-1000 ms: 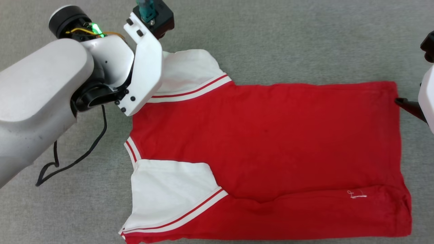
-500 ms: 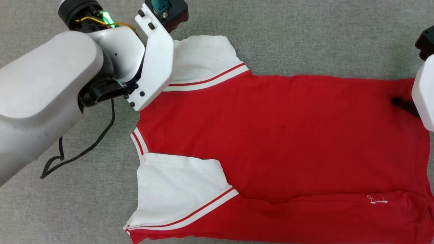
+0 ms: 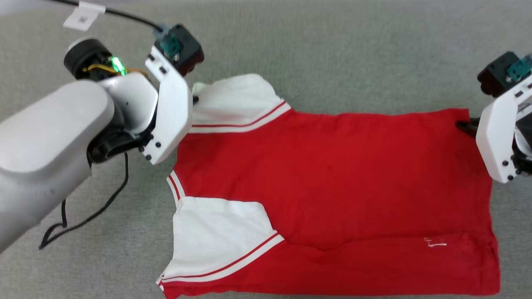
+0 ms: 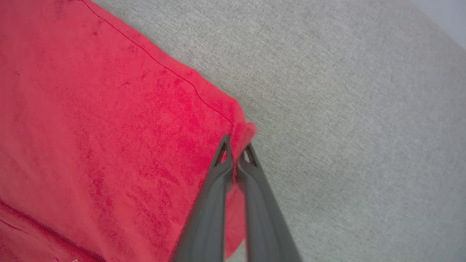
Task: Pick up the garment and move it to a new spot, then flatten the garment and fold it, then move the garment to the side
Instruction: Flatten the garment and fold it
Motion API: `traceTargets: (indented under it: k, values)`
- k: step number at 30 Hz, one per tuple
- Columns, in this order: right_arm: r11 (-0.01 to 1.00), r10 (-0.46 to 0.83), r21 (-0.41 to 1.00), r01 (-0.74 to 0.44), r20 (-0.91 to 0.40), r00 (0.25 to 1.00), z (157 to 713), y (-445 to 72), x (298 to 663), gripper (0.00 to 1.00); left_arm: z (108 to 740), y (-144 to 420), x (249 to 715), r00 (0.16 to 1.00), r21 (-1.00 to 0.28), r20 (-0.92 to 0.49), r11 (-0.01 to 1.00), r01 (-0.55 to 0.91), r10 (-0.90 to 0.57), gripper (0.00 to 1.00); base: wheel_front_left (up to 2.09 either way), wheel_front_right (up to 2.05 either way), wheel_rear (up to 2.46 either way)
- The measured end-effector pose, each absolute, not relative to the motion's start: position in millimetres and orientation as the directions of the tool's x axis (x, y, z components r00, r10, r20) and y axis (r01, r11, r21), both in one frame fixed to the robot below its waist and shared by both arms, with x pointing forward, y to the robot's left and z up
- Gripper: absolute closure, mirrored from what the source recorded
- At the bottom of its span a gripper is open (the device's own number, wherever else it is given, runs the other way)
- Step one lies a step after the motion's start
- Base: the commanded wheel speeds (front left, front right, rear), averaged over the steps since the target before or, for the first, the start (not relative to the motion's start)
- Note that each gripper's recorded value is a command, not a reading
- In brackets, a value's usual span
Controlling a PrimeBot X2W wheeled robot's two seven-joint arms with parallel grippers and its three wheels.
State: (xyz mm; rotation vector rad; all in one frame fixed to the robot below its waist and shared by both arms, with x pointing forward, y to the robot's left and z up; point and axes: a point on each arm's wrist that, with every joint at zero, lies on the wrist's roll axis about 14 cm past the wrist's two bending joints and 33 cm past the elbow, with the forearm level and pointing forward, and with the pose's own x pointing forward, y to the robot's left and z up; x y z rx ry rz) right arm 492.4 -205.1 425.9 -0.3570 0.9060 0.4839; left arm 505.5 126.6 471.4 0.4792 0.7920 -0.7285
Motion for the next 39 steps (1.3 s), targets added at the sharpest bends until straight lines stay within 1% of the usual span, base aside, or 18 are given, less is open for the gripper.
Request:
traceTargets:
  k: [3, 8, 15, 19, 23, 31, 32, 33, 34, 36, 39]
  values:
    - [0.837, 0.273, -0.098, -0.539, -0.778, 0.566, 443.6, -204.9, 483.3, 1.00, 485.4, 123.9, 492.3, 0.503, 0.128, -0.753, 0.655, 0.744, -0.424, 1.00, 0.00, 0.00, 0.00]
    - [0.837, 0.301, -0.101, -0.538, -0.736, 0.606, 461.6, -208.3, 459.1, 1.00, 495.5, 131.0, 459.5, 0.504, 0.134, -0.751, 0.650, 0.748, -0.426, 1.00, 0.00, 0.00, 0.00]
    - [0.840, 0.321, -0.085, -0.536, -0.718, 0.617, 466.8, -215.7, 422.2, 1.00, 486.0, 141.0, 405.1, 0.473, 0.092, -0.772, 0.661, 0.745, -0.425, 1.00, 0.00, 0.00, 0.00]
    - [0.844, 0.329, -0.058, -0.533, -0.728, 0.601, 459.1, -218.7, 399.1, 1.00, 469.1, 145.1, 370.4, 0.434, 0.049, -0.796, 0.670, 0.741, -0.421, 1.00, 0.00, 0.00, 0.00]
    - [0.852, 0.341, -0.021, -0.523, -0.735, 0.586, 448.0, -220.3, 378.8, 1.00, 446.2, 144.9, 337.0, 0.376, -0.020, -0.823, 0.682, 0.731, -0.427, 1.00, 0.00, 0.00, 0.00]
    - [0.860, 0.339, 0.053, -0.508, -0.804, 0.489, 401.4, -219.2, 340.5, 1.00, 404.0, 144.1, 302.8, 0.298, -0.127, -0.849, 0.717, 0.685, -0.436, 1.00, 0.00, 0.00, 0.00]
    - [0.864, 0.332, 0.060, -0.500, -0.815, 0.476, 393.2, -219.4, 336.8, 1.00, 397.6, 144.9, 303.9, 0.301, -0.124, -0.851, 0.723, 0.680, -0.430, 0.93, 0.00, 0.00, 0.00]
    - [0.866, 0.331, 0.064, -0.496, -0.816, 0.473, 391.2, -219.0, 336.3, 0.81, 395.7, 146.1, 305.7, 0.310, -0.116, -0.851, 0.728, 0.676, -0.423, 0.44, 0.00, 0.00, 0.00]
    - [0.870, 0.332, 0.067, -0.488, -0.813, 0.479, 390.5, -219.1, 336.9, 0.00, 395.9, 145.1, 307.7, 0.324, -0.107, -0.845, 0.727, 0.678, -0.426, 0.00, 0.00, 0.00, 0.00]
    - [0.870, 0.342, 0.065, -0.488, -0.794, 0.503, 394.7, -216.7, 340.6, 0.00, 400.1, 143.2, 313.5, 0.363, -0.091, -0.821, 0.730, 0.678, -0.440, 0.00, 0.00, 0.00, 0.00]
    - [0.865, 0.366, 0.048, -0.499, -0.741, 0.563, 411.0, -212.1, 348.9, 0.00, 418.1, 141.7, 329.7, 0.473, -0.017, -0.752, 0.731, 0.682, -0.459, 0.00, 0.00, 0.00, 0.00]
